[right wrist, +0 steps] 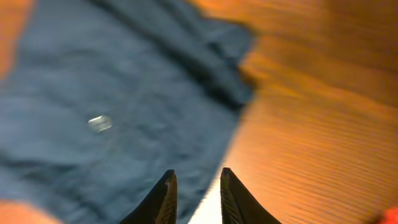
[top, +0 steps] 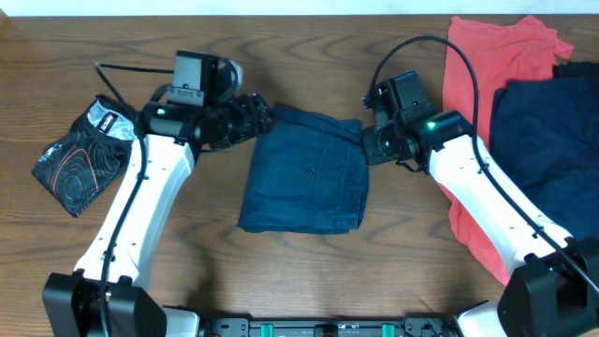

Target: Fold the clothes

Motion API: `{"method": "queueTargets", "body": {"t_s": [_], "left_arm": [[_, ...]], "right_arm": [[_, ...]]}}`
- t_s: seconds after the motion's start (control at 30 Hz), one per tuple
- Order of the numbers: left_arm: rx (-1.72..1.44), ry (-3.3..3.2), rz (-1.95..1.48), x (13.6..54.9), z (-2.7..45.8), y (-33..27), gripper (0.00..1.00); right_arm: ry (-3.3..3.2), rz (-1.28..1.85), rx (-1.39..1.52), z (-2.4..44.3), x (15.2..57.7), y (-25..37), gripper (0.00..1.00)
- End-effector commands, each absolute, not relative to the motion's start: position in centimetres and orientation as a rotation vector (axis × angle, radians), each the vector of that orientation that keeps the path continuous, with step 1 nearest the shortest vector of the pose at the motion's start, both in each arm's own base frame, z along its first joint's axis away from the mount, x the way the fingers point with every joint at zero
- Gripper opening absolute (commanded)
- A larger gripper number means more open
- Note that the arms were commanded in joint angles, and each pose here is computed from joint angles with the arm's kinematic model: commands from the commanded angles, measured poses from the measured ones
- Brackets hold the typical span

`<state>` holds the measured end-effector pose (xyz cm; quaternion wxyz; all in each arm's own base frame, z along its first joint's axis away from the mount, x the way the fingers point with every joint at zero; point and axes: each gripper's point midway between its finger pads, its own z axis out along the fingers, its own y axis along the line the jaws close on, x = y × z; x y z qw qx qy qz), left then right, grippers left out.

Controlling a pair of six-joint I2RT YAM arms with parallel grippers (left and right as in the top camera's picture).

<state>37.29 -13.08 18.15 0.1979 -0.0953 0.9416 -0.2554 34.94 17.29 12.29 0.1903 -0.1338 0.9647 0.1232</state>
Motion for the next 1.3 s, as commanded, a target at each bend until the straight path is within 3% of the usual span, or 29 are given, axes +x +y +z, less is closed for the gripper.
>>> {"method": "queueTargets", "body": {"t_s": [0.0, 0.37, 0.67, 0.83, 1.0, 1.13, 1.27], "left_arm": [[-0.273, 2.658, -0.542, 38.2, 16.8, -11.5, 0.68], [-0.336, 3.001, -0.450, 35.8, 7.1, -12.1, 0.68], [-0.355, 3.307, -0.321, 30.6, 1.8, -12.6, 0.62], [-0.403, 3.480, -0.233, 26.6, 1.5, -12.9, 0.61], [-0.395, 3.592, -0.361, 23.6, 2.6, -15.3, 0.62], [-0.289, 3.573, -0.392, 23.0, 3.9, -16.9, 0.63], [-0.209, 3.469, -0.289, 23.7, 5.6, -16.5, 0.63]], "right_arm": [[2.716, 0.635, -0.561, 12.0, 32.4, 21.4, 0.22], [2.942, 0.764, -0.786, 5.6, 26.1, 26.2, 0.22], [3.230, 0.531, -0.732, 0.7, 22.6, 24.2, 0.24], [3.290, 0.128, -0.487, -2.0, 25.0, 19.4, 0.24], [3.066, -0.173, -0.302, -2.2, 32.2, 14.4, 0.28], [2.915, -0.153, -0.254, -1.3, 37.2, 13.1, 0.33], [2.878, -0.137, -0.219, 0.6, 39.3, 12.6, 0.35]]}}
